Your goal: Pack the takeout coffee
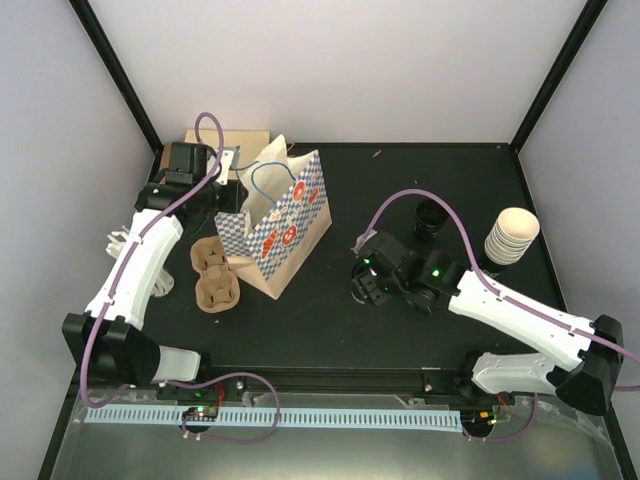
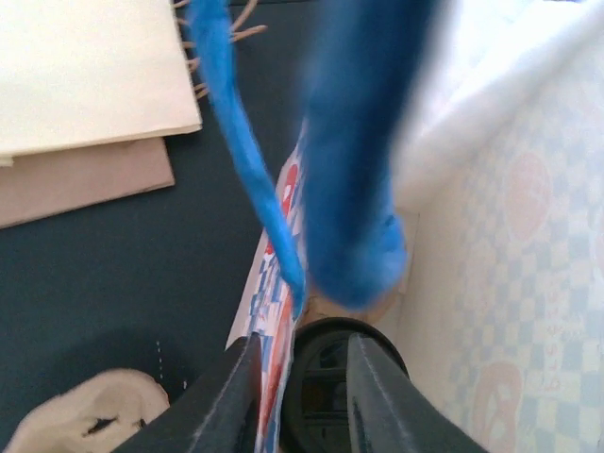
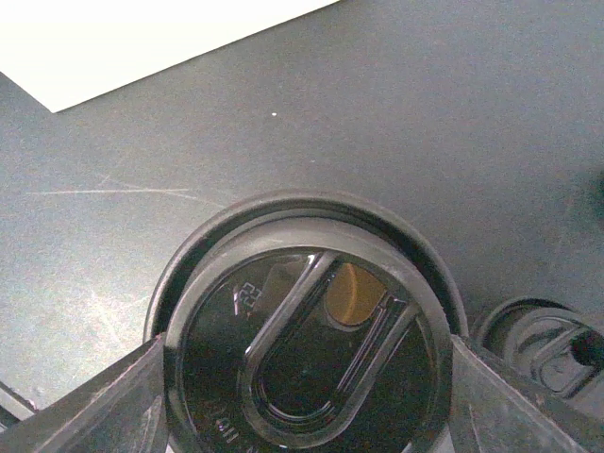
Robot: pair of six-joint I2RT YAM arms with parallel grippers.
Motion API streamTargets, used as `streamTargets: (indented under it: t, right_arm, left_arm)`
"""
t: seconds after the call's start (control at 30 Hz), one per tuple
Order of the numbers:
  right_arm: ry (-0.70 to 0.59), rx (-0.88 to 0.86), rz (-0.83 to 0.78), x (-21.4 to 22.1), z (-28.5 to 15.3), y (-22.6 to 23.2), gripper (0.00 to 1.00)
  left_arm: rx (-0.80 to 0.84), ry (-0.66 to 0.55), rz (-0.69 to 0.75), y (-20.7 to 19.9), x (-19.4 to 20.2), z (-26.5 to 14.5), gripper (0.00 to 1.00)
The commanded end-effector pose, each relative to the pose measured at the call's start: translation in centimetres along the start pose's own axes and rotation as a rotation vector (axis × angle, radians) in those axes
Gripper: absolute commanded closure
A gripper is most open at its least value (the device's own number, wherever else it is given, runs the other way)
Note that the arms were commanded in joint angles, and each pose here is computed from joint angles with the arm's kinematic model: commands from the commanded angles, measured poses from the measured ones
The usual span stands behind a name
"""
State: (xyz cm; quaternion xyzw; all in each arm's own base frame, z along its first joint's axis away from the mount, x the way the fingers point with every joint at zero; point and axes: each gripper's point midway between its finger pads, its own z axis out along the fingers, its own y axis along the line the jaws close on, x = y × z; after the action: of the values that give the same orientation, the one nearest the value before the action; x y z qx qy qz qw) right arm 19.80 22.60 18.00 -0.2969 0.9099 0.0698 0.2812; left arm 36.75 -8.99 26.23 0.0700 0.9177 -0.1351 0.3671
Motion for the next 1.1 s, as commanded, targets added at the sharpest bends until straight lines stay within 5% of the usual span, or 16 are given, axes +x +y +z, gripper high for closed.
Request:
streamTargets:
  t: [0.0,0.17,0.9,1.07]
  right_arm:
    - [-0.065,0.069,0.008,-1.6,-2.1,-1.5,0.26]
    - [-0.083,0.123,0.021,-1.8,-3.8,-3.0,0.26]
    - [-0.517,0.392,0.078,-8.5,-21.1,-10.8,0.3]
    - [-0.603,0.281,0.027,-10.7,-22.9,-9.0,0.3]
  left_arm:
    - [0.173,-0.029,0.062,-3.1,-1.5,-1.3,0.8]
    - [0.263,-0.058,0.118,-5.6,-1.9,-2.5,0.98]
    - [0.225,-0.165,0.527,-14.7,1.4,-6.5,0.99]
    - [0.218,-0.212,0.567,-15.7,1.1,-7.5,0.98]
